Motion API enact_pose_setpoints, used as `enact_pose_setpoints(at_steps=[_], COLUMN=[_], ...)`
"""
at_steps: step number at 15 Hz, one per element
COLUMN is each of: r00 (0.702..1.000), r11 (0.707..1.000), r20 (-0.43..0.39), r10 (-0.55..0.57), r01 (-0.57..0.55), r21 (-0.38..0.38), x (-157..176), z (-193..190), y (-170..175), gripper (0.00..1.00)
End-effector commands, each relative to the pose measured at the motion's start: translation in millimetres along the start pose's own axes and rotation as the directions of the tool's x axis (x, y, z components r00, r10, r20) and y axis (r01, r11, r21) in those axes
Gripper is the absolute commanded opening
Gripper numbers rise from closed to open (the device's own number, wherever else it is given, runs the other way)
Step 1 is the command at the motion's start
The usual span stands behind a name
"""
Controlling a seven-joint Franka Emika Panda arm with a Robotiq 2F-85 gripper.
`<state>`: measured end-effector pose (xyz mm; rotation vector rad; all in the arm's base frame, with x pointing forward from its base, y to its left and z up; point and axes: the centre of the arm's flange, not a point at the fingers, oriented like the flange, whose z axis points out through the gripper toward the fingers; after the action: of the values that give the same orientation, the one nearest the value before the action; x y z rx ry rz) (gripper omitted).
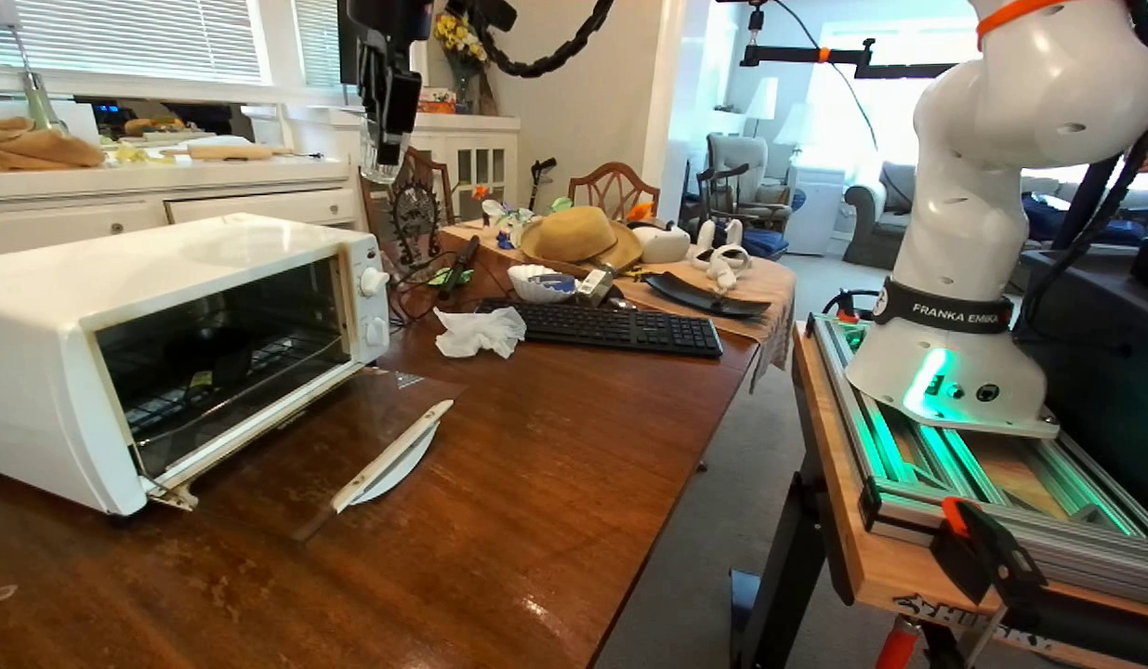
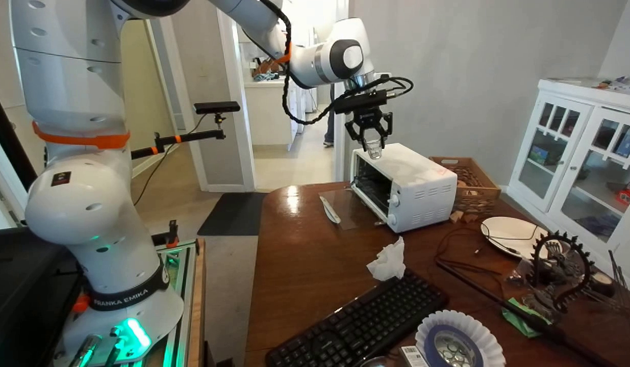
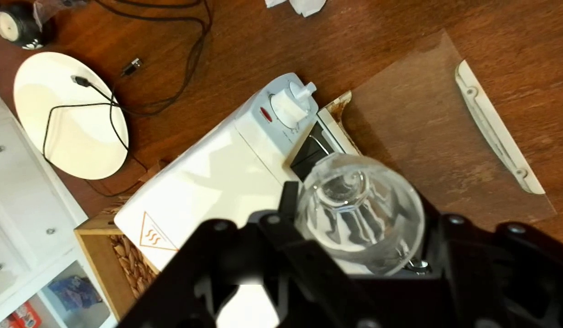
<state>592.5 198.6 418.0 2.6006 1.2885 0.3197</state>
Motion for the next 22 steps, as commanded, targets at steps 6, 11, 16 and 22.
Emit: enact_pose_setpoints(at_steps=[6, 11, 16, 22], r00=[0.999, 0.997, 0.997, 0.987], r11=[0.99, 0.984, 0.984, 0.975], r20=[0.042, 0.051, 0.004, 0.019], r10=[0.018, 0.056, 0.08, 0.162], r01=[-0.024, -0.064, -0.079, -0.163], r21=[0.137, 0.169, 0.159, 0.149], x=[61.9, 96.0, 120.3, 123.3], z=[-32.7, 0.2, 40.3, 67.7], y=[77.7, 95.2, 95.7, 91.2], gripper=[0.3, 0.3, 0.3, 0.3])
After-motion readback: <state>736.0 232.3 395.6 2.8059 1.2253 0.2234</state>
